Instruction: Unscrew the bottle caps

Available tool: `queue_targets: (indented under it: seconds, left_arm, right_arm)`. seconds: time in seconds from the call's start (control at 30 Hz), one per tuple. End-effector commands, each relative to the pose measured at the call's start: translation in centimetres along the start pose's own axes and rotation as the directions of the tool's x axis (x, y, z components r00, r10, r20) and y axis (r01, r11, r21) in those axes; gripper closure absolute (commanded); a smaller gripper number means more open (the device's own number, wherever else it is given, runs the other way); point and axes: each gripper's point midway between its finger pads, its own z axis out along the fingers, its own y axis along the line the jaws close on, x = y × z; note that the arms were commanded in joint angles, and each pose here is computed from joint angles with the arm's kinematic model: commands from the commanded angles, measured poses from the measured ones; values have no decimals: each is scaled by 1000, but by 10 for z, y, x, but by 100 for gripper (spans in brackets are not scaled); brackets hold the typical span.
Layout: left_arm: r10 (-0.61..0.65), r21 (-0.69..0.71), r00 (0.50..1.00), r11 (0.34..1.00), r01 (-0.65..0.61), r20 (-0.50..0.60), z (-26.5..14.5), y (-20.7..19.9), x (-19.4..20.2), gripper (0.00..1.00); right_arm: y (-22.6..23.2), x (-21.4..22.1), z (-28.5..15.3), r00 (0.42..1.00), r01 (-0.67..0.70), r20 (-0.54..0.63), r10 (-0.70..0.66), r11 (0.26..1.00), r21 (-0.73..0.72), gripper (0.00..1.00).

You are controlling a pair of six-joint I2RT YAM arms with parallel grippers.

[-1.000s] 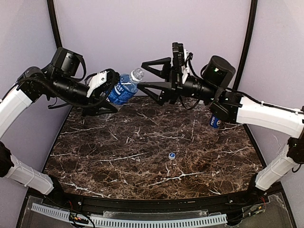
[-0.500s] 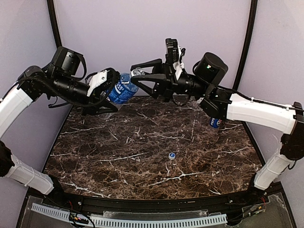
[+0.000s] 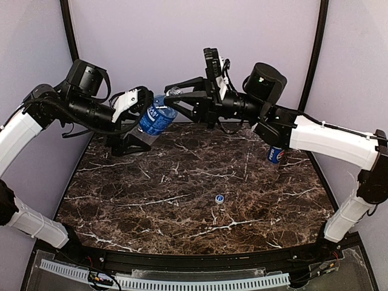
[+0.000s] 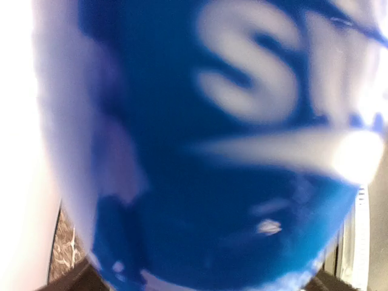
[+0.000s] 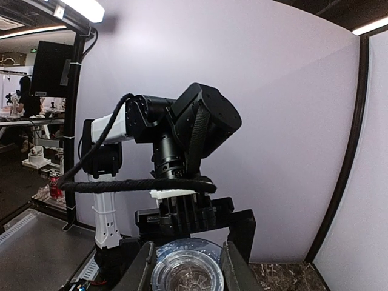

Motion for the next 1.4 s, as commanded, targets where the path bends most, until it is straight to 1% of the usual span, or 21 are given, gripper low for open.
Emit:
queue_targets:
  seconds: [0.0,0.1,0.17,0.27,0.37,0.5,0.53,0.63,0.7,0.8,0.83,0.87,0.9,0.93,0.97,1.07,1.13,1.23,1.27,1.3,1.37]
  left_arm:
    - [-2,-137,999,991,-5,-52,-2,20,13,1]
    - [26,-236,995,971,-47,-92,-4,35,24,1]
    - [35,-313,993,947,-70,-116,-8,46,31,1]
    - [20,-416,989,906,-80,-146,-16,59,43,1]
    - [-11,-458,988,887,-62,-155,-18,62,56,1]
    - [-122,-539,979,842,15,-163,-24,70,89,1]
    - [-178,-567,970,822,53,-167,-24,74,107,1]
    - [-300,-646,949,745,169,-97,-42,78,137,1]
    - [-448,-701,893,648,299,-33,-53,78,179,1]
    - [-607,-725,785,485,489,123,-67,72,218,1]
    - [-644,-726,748,437,530,158,-70,65,235,1]
    - [-669,-720,711,383,579,216,-72,64,241,1]
    - [-696,-714,664,317,625,273,-75,60,255,1]
    - [-699,-710,646,284,644,307,-78,58,258,1]
    - [-716,-710,612,236,664,335,-78,56,270,1]
    - [-712,-711,604,212,671,358,-74,57,279,1]
    - [-696,-702,594,182,689,403,-70,64,283,1]
    - [-640,-631,569,166,758,516,-58,73,281,1]
    - [-622,-611,564,168,774,543,-56,72,280,1]
    - [-609,-567,549,190,802,573,-47,70,280,1]
    - [-597,-514,544,243,823,589,-33,63,279,1]
  right_arm:
    - [-20,4,-7,993,-4,-118,19,991,130,100]
    - [-43,17,-20,978,-1,-200,54,966,257,100]
    - [-67,33,-35,961,17,-262,89,925,380,100]
    - [-116,77,-66,909,81,-376,179,810,581,100]
    - [-160,119,-92,867,87,-406,290,714,695,100]
    - [-202,173,-116,823,108,-427,375,635,765,100]
    - [-209,183,-122,816,120,-431,386,616,778,100]
    - [-229,206,-139,801,117,-420,427,576,809,100]
    - [-239,220,-148,792,109,-410,452,556,824,100]
    - [-247,238,-160,786,98,-399,472,541,835,100]
    - [-248,243,-164,785,98,-397,476,537,838,100]
    - [-249,246,-166,785,100,-396,476,534,839,100]
    - [-249,250,-168,781,101,-398,481,532,840,100]
    - [-249,254,-168,777,102,-402,484,534,839,100]
    - [-248,256,-169,773,105,-409,485,537,837,100]
    - [-247,267,-173,757,125,-434,488,544,830,100]
    - [-245,274,-175,747,134,-448,491,549,825,100]
    - [-242,284,-179,732,133,-455,507,548,826,100]
    - [-241,287,-181,728,134,-455,513,544,828,100]
    - [-240,289,-182,724,135,-455,518,540,830,100]
    - [-238,291,-185,719,139,-458,523,537,832,100]
